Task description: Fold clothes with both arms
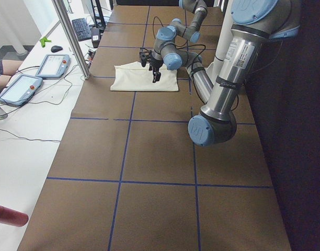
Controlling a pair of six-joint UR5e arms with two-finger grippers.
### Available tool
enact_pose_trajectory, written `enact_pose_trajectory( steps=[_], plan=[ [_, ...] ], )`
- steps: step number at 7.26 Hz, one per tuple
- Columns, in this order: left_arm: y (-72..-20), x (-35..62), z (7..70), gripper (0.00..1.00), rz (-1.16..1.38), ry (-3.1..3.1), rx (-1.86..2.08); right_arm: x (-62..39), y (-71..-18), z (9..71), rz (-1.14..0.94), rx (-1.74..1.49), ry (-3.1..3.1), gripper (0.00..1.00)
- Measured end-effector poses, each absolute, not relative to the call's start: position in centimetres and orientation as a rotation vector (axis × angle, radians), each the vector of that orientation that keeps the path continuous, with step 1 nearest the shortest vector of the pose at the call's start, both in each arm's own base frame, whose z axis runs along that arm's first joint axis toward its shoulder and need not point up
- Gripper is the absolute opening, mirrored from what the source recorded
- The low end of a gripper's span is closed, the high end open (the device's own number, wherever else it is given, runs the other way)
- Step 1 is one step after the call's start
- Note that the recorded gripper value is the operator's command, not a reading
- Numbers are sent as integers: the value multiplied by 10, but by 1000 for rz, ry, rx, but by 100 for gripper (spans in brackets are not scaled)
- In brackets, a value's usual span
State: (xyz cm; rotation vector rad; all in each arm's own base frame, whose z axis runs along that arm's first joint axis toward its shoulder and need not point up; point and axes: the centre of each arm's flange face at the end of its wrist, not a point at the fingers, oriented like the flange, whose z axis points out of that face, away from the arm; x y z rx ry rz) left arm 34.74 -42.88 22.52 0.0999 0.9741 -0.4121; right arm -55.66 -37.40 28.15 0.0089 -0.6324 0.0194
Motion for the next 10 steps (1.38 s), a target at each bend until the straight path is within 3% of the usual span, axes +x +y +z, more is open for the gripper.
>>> enact_pose_trajectory(
  steps=[10],
  plan=[
    [-422, 358, 226, 100, -395, 973, 91, -575, -354, 295, -15, -15, -583, 100]
  ],
)
